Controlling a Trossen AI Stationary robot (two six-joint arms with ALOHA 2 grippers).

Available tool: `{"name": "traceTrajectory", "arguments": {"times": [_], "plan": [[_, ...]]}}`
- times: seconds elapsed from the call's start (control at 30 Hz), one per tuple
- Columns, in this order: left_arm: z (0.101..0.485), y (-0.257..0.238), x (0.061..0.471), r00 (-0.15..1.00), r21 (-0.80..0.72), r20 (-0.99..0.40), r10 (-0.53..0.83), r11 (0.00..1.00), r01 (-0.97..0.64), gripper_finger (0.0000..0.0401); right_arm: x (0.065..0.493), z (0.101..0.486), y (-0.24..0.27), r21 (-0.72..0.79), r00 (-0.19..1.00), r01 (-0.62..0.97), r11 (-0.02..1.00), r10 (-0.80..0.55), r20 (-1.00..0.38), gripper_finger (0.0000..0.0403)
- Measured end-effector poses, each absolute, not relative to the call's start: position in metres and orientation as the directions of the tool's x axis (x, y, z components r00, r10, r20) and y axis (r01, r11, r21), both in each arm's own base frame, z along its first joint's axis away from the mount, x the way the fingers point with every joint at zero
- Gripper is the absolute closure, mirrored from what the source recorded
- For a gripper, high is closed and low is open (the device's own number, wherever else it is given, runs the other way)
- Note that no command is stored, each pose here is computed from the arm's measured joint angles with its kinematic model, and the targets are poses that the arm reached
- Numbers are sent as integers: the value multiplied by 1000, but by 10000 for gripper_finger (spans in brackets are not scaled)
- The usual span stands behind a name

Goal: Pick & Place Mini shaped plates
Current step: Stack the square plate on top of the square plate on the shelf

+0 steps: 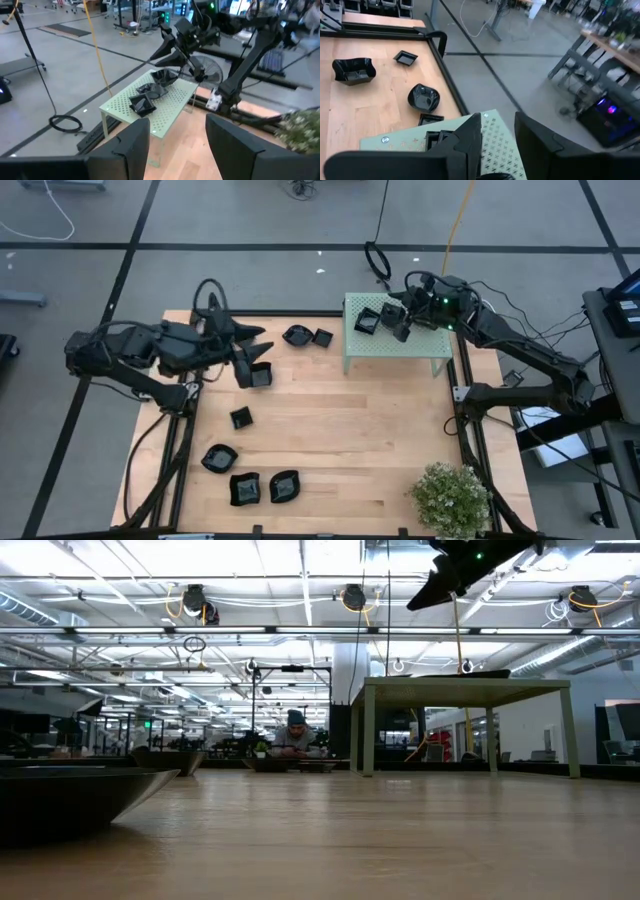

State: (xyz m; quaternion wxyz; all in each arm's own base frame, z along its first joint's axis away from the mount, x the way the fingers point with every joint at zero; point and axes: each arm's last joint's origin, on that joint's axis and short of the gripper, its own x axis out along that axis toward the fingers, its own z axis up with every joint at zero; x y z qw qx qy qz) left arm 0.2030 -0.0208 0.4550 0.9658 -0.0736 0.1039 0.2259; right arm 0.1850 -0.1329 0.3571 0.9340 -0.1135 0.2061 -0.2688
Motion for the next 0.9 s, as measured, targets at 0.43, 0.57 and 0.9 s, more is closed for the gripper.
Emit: {"name": "traceTrajectory", "arguments": {"times": [0.43, 0.57, 0.9], "plan": [[433, -20, 241, 803, 44, -299, 515, 848, -528, 203, 225, 306, -174, -377, 511, 626, 682, -724, -463, 293], [432, -17, 242, 794, 18, -300, 528, 836, -549, 203, 234, 297, -183, -400, 509, 612, 682, -727, -462, 293], [434, -13, 240, 789, -8, -296, 539, 824, -566, 203, 243, 287, -185, -391, 580, 516, 762, -647, -495, 293]]}}
